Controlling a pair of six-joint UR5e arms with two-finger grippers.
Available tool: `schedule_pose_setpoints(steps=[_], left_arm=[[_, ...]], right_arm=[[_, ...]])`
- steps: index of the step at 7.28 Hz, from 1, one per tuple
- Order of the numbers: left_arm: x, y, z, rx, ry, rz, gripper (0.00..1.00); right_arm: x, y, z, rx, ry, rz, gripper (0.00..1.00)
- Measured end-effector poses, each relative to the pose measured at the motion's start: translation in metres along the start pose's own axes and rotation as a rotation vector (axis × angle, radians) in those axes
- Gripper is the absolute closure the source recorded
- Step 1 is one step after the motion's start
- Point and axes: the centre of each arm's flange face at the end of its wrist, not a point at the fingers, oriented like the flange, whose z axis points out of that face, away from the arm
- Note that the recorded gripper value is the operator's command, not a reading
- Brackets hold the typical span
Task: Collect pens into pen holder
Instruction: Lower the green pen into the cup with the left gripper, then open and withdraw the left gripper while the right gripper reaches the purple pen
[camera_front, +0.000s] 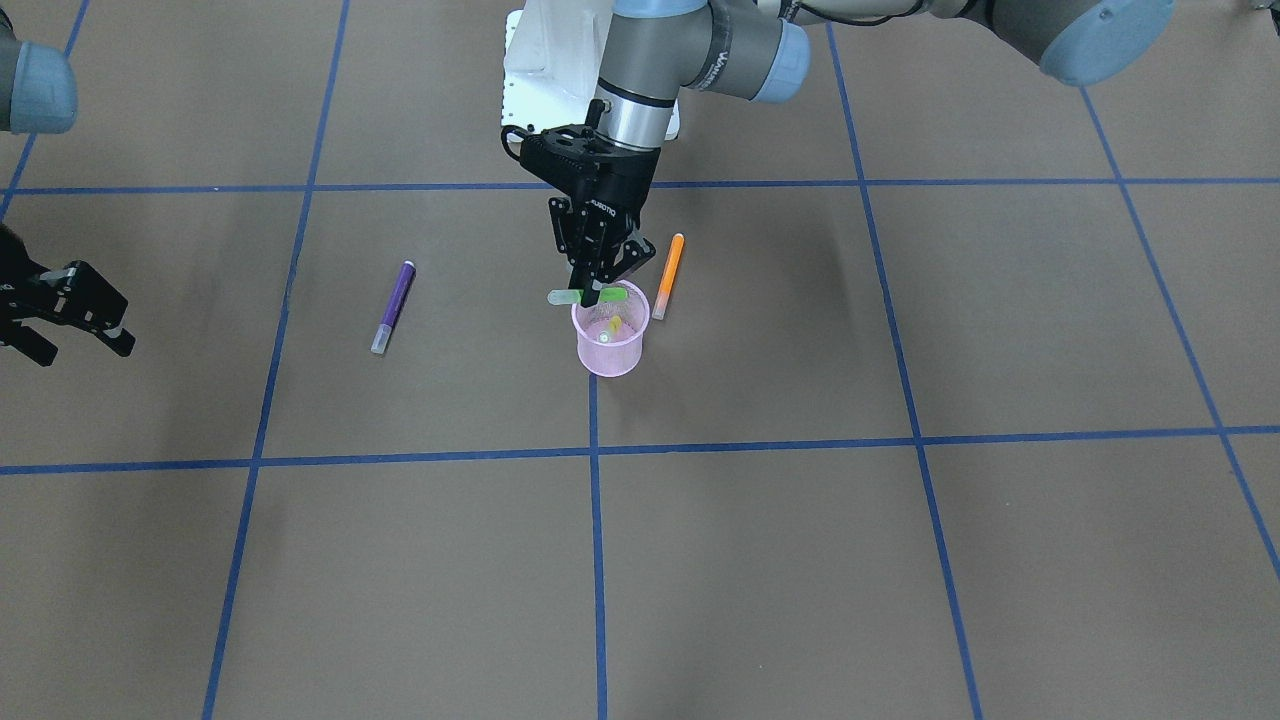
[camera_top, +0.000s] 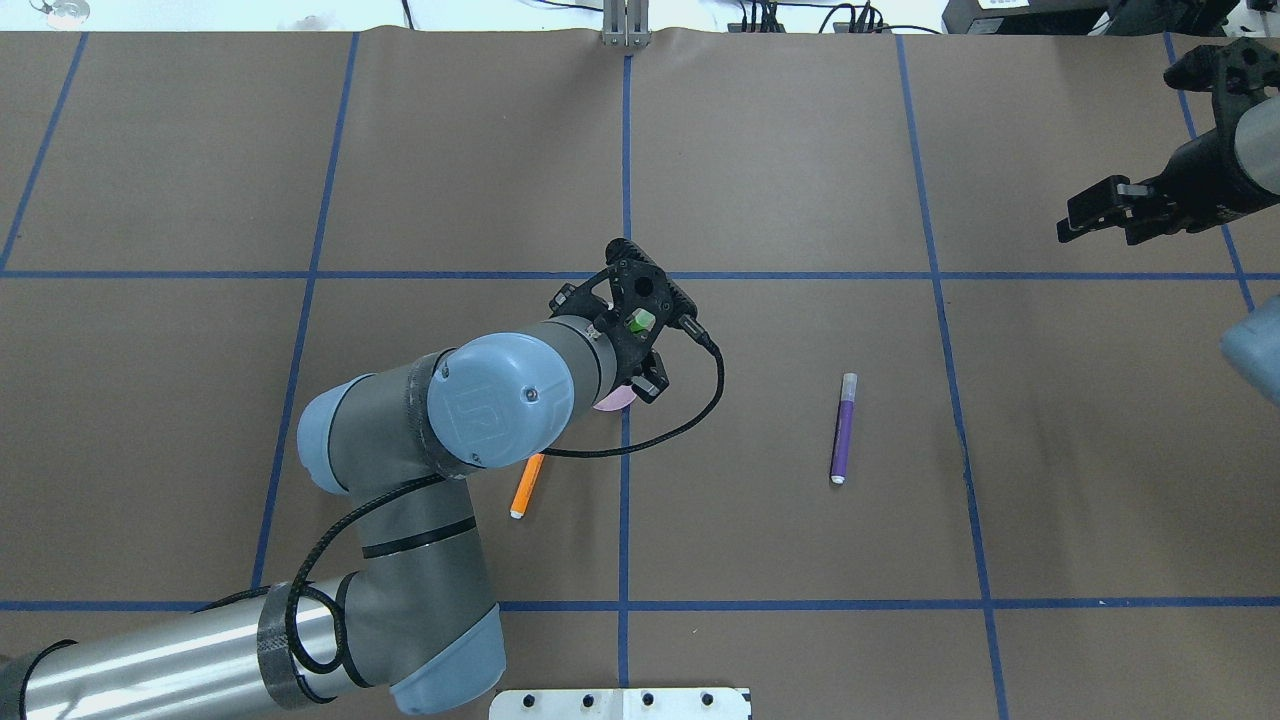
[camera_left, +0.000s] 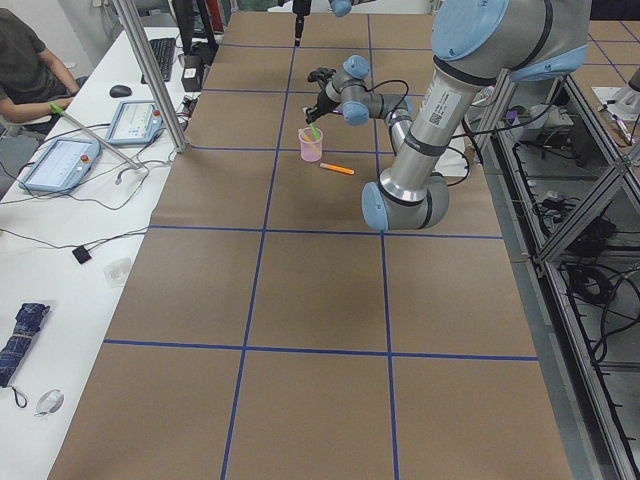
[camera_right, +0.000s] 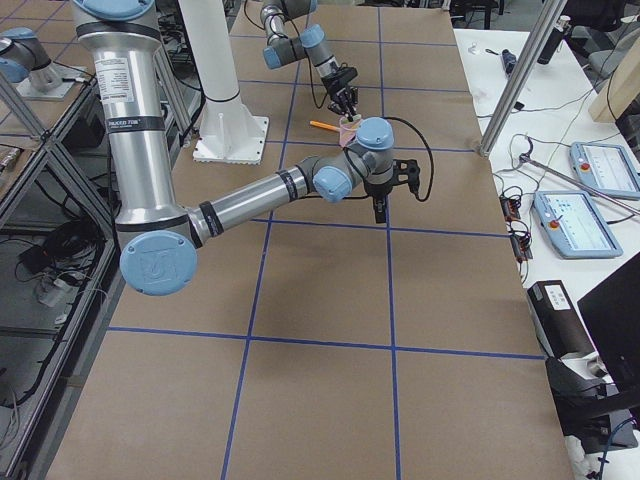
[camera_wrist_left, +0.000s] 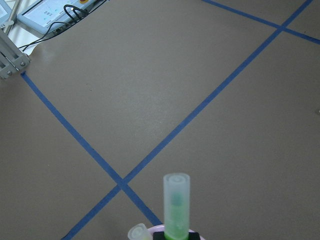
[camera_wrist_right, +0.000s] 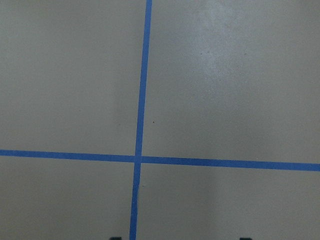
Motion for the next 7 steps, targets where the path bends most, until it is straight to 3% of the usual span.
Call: schedule_pose_setpoints(steps=[2, 3, 5, 7], left_arm=[[-0.004, -0.007, -0.006, 0.020, -0.008, -0.006, 0.05], [-0.016, -0.011, -0.020, 0.045, -0.008, -0.018, 0.03], [-0.062, 0.024, -0.039, 0.039, -0.044, -0.055, 0.01], [-0.123, 0.069, -0.056, -0.009, -0.075, -0.172, 0.01]], right_arm=[[-0.004, 0.000, 0.001, -0.001, -0.001, -0.004, 0.03], [-0.013, 0.001, 0.007, -0.004, 0.000, -0.002, 0.02], [-0.064, 0.016, 0.040, -0.006, 0.022, 0.066, 0.02], [-0.138, 0.040, 0.075, -0.010, 0.017, 0.202, 0.03]])
